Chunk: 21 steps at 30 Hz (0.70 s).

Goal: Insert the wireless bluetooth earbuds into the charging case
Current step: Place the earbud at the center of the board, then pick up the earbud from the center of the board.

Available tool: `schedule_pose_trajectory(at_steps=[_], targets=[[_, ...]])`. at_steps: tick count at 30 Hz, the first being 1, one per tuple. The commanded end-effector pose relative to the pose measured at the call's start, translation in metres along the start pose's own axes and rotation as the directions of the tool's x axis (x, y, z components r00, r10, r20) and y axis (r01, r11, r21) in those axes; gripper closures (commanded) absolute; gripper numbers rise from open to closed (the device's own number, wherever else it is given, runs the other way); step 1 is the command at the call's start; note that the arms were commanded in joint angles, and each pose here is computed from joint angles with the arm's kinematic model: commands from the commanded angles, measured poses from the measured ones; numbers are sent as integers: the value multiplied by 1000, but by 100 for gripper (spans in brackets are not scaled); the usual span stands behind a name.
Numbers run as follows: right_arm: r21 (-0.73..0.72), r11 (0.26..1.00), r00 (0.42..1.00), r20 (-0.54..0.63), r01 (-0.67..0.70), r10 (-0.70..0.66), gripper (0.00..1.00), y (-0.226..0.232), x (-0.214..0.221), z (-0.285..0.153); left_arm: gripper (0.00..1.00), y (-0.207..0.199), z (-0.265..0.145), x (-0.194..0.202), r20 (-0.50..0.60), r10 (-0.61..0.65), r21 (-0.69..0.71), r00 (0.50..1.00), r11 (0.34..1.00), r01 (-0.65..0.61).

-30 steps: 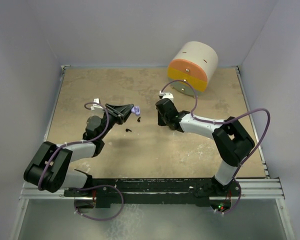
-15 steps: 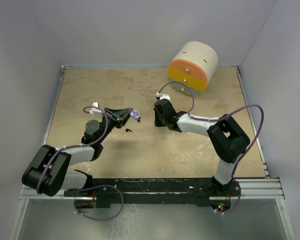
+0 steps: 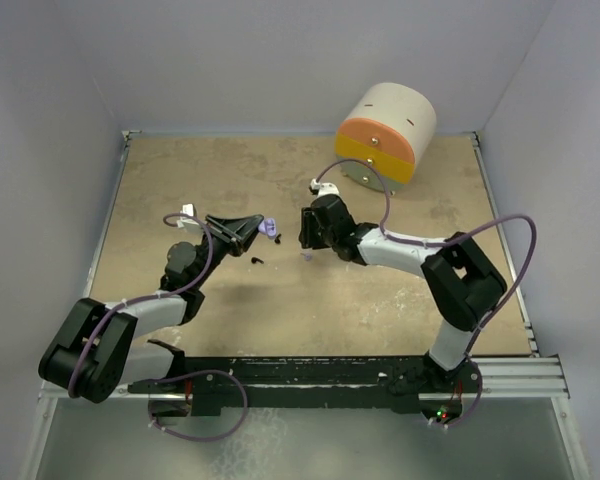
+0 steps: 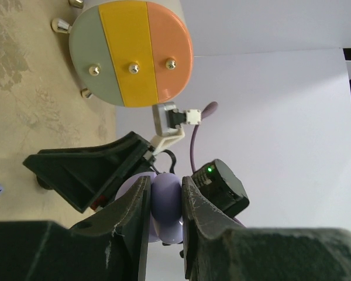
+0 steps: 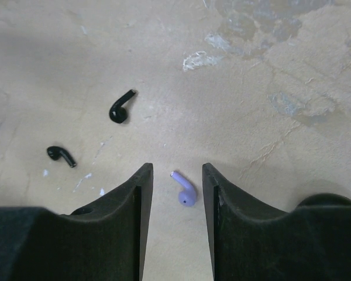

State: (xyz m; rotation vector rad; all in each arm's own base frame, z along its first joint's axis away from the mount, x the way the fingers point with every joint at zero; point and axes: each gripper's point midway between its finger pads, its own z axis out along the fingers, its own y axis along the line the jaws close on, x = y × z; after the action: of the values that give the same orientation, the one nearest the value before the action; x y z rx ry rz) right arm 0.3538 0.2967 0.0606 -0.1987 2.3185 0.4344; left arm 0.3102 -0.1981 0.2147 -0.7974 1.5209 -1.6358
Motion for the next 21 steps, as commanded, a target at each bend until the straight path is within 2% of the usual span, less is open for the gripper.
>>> schedule_pose_trajectory(at_steps=[1, 8, 21], targets=[[-91, 996, 993, 114, 23, -12, 58, 15, -25, -26, 100, -17, -2, -2, 6, 10, 64, 1000, 998, -11], [-100, 995, 997, 78, 10, -2, 57, 2, 5, -35, 100, -18, -2, -2, 6, 12, 64, 1000, 998, -12], [-107, 994, 998, 64, 16, -10, 57, -1, 20, -22, 100, -20, -1, -1, -1, 21, 59, 1000, 998, -20]])
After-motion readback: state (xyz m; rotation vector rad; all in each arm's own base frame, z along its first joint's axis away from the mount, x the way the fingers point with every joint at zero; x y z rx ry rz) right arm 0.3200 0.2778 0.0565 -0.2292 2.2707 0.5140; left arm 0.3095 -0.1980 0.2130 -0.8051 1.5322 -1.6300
